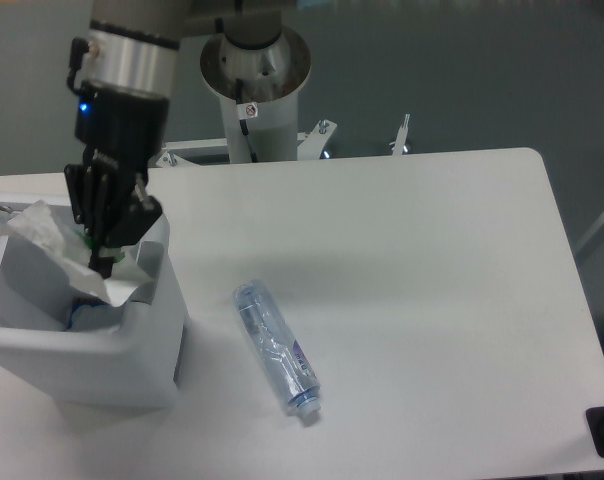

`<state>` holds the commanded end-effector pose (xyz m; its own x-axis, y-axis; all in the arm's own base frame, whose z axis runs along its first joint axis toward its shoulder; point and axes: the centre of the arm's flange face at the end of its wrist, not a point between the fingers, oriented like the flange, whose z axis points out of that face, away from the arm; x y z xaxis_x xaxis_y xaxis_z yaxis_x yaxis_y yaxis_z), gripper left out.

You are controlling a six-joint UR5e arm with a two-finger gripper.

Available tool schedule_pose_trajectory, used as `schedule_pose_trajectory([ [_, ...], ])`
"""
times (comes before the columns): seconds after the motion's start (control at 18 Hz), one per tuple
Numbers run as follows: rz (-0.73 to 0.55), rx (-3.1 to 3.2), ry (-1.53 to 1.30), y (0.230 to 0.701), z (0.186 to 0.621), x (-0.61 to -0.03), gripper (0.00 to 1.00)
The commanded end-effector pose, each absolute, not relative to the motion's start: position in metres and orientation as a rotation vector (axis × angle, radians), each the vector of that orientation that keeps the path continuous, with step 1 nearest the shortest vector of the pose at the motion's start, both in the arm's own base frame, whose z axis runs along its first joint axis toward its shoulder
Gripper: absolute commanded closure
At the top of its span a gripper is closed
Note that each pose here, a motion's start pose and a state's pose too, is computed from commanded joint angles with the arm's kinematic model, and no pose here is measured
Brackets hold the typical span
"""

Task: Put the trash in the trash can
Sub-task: 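Lift the bag and carry it over the white trash bin, then lower the bag into the bin and open the gripper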

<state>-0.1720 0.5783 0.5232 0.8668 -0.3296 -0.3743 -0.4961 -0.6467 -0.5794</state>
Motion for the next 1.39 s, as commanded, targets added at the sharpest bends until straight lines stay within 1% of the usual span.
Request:
schedule_pose_trajectory([
  [0.11,0.266,-2.360,0.616,0.578,0.499,-0.159,1.00],
  [0.17,0.265,-2.372,0.617,0.576,0.494,-0.156,1.00],
  [0.5,0.256,-2.381,0.644,0.579,0.488,-0.140,1.00],
  [0.94,0.208,-2.413,0.660,0.577,0.466,-0.126,1.00],
  [1.0,0.201,-2.418,0.662,0.576,0.462,-0.124,0.92],
  [1.06,0.198,-2.420,0.663,0.576,0.460,-0.123,0.76],
  [1.11,0.194,-2.424,0.664,0.576,0.457,-0.123,0.64],
  [1.17,0.192,-2.426,0.665,0.578,0.455,-0.124,0.48],
  [1.22,0.194,-2.425,0.665,0.579,0.456,-0.125,0.28],
  [1.33,0.199,-2.420,0.662,0.578,0.460,-0.124,0.23],
  [1.39,0.202,-2.417,0.652,0.577,0.464,-0.125,0.19],
])
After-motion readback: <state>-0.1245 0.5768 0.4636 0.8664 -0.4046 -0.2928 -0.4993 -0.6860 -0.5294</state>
